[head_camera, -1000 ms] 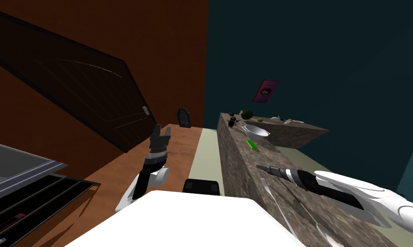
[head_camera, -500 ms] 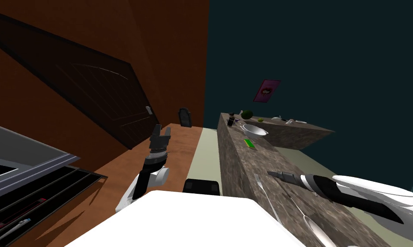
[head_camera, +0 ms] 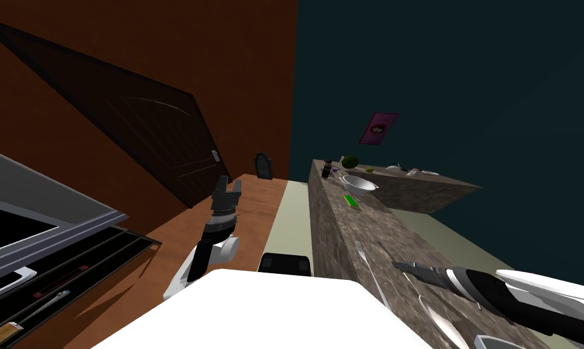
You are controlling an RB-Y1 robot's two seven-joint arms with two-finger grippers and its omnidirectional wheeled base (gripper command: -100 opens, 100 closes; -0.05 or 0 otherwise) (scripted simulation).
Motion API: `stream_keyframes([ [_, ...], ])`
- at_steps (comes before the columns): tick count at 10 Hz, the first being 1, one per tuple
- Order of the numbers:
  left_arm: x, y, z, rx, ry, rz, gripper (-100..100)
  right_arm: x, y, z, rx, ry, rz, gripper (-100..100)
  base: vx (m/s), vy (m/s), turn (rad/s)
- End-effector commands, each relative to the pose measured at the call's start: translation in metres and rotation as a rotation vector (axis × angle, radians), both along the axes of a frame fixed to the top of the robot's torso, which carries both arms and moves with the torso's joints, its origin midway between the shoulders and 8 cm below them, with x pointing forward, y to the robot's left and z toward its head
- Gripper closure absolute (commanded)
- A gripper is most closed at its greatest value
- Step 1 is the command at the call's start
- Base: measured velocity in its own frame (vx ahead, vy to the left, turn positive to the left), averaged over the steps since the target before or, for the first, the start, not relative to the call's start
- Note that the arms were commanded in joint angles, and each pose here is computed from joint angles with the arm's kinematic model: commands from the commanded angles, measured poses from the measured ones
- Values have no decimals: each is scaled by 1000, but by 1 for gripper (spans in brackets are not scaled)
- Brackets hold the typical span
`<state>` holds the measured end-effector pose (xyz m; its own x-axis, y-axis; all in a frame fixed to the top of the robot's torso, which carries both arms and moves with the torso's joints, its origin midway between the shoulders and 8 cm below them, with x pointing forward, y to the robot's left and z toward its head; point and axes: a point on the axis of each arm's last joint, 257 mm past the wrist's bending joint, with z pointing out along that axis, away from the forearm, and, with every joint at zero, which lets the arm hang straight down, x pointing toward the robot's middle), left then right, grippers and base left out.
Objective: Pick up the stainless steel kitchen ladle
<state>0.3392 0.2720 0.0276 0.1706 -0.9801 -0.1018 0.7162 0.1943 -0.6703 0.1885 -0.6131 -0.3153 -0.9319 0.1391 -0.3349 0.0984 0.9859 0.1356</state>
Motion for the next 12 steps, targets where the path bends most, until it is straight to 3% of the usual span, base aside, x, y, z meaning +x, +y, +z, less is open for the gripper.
stream_keyframes([
  [1, 0, 0, 0, 0, 0, 0, 0, -5, 0, -6, 5, 14, -5, -100, -11, 8, 10],
  [2, 0, 0, 0, 0, 0, 0, 0, -4, 0, -3, 2, 9, -1, -100, 0, 0, 0],
  [3, 0, 0, 0, 0, 0, 0, 0, -4, 0, -4, 3, 11, -3, 0, 0, 0, 0],
  [4, 0, 0, 0, 0, 0, 0, 0, -10, -1, -15, 2, 11, -10, -100, 23, 3, 65],
  [7, 0, 0, 0, 0, 0, 0, 0, -16, 1, -22, 5, 13, -17, -100, 36, 5, 38],
  [8, 0, 0, 0, 0, 0, 0, 0, -16, 1, -22, 2, 13, -16, 100, 0, 0, 0],
  [12, 0, 0, 0, 0, 0, 0, 0, -16, 0, -22, 2, 12, -17, 100, 0, 0, 0],
])
